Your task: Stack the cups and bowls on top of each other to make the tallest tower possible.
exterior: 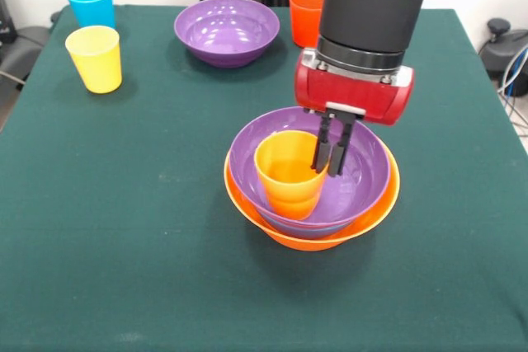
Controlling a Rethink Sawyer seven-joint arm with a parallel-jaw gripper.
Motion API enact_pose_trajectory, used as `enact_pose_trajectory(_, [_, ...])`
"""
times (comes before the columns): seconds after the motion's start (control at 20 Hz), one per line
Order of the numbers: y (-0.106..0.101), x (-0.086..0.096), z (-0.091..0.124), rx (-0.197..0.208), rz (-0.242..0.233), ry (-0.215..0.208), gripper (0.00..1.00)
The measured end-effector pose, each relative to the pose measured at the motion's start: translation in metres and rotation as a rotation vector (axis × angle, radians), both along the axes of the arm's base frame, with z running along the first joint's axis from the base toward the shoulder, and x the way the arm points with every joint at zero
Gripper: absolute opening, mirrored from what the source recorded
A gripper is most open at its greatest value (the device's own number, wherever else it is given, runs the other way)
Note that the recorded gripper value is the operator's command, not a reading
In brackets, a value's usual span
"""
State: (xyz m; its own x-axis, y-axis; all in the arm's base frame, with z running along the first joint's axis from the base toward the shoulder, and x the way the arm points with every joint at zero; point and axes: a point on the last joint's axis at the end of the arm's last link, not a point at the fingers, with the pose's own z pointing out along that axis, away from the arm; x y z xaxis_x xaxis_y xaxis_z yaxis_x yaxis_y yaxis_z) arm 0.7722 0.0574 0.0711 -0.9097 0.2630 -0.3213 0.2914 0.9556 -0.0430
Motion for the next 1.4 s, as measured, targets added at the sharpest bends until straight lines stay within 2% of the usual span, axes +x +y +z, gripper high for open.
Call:
enact_pose_trajectory(0.25, [-0.009, -0.002, 0.000, 0.001, -0.012, 0.004, 0.00])
enact_pose_trajectory(1.4, [0.003, -0.009, -0.002, -0.015, 0.005, 0.021, 0.00])
